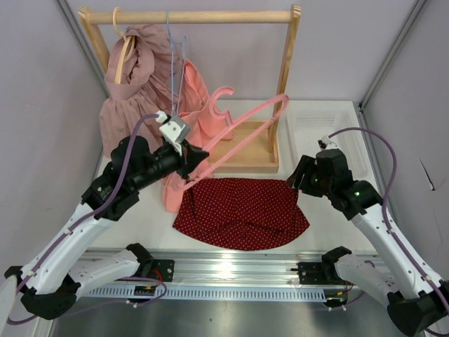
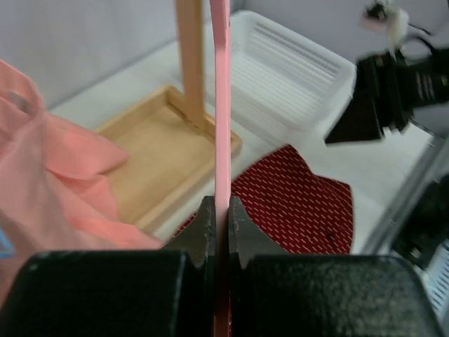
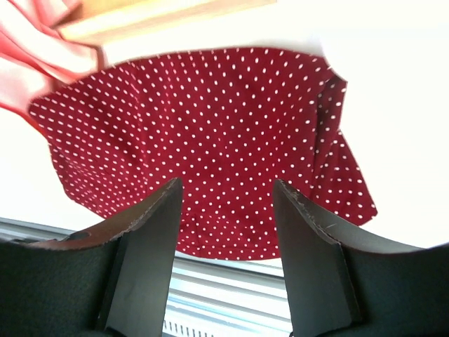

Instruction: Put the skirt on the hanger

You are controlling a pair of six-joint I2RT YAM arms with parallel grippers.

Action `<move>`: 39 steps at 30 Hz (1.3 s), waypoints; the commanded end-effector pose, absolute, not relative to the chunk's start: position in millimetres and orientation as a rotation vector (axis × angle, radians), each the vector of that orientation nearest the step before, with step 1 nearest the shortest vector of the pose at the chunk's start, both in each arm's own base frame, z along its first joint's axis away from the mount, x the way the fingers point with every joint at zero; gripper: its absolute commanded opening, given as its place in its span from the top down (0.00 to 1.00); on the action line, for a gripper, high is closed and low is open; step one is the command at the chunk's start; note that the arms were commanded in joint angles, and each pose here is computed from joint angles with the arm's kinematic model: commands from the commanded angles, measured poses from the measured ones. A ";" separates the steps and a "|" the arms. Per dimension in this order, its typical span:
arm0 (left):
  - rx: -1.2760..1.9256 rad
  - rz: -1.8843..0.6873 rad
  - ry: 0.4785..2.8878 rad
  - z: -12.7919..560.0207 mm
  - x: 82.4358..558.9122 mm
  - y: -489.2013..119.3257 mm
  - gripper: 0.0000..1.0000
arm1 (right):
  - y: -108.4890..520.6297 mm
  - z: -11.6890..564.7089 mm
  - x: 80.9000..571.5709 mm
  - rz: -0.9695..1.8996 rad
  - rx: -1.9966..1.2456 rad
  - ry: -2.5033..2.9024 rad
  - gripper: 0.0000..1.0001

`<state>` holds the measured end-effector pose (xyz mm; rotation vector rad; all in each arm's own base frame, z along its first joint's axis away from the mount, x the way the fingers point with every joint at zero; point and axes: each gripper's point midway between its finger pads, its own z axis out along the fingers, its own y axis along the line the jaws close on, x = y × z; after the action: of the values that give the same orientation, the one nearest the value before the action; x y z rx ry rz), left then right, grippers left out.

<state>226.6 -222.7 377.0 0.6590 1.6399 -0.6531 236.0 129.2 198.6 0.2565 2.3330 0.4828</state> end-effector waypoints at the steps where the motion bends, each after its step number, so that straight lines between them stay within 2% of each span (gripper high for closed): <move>1: 0.764 -0.946 1.672 346.0 186.9 -251.8 1.00 | 113.0 248.6 234.9 0.467 0.273 2.197 0.41; 8: 0.850 -1.281 1.772 276.7 140.5 -283.7 1.00 | 105.8 277.6 219.0 0.499 0.280 2.143 0.41; 14: 0.919 -1.373 1.859 237.2 116.5 -305.2 1.00 | 107.6 252.1 206.2 0.491 0.261 2.230 0.42; 17: 0.921 -1.395 1.911 215.1 113.0 -310.2 1.00 | 105.4 235.6 199.7 0.472 0.272 2.261 0.42; 23: 0.887 -1.361 2.012 177.5 116.1 -308.6 1.00 | 112.8 186.6 185.0 0.478 0.311 2.361 0.50; 39: 0.801 -1.269 2.108 122.4 130.8 -306.2 1.00 | 142.3 94.0 151.6 0.463 0.366 2.492 0.50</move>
<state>122.5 -303.6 120.0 0.8300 2.1558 -1.2865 141.4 137.4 95.0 0.2712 2.5523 0.4455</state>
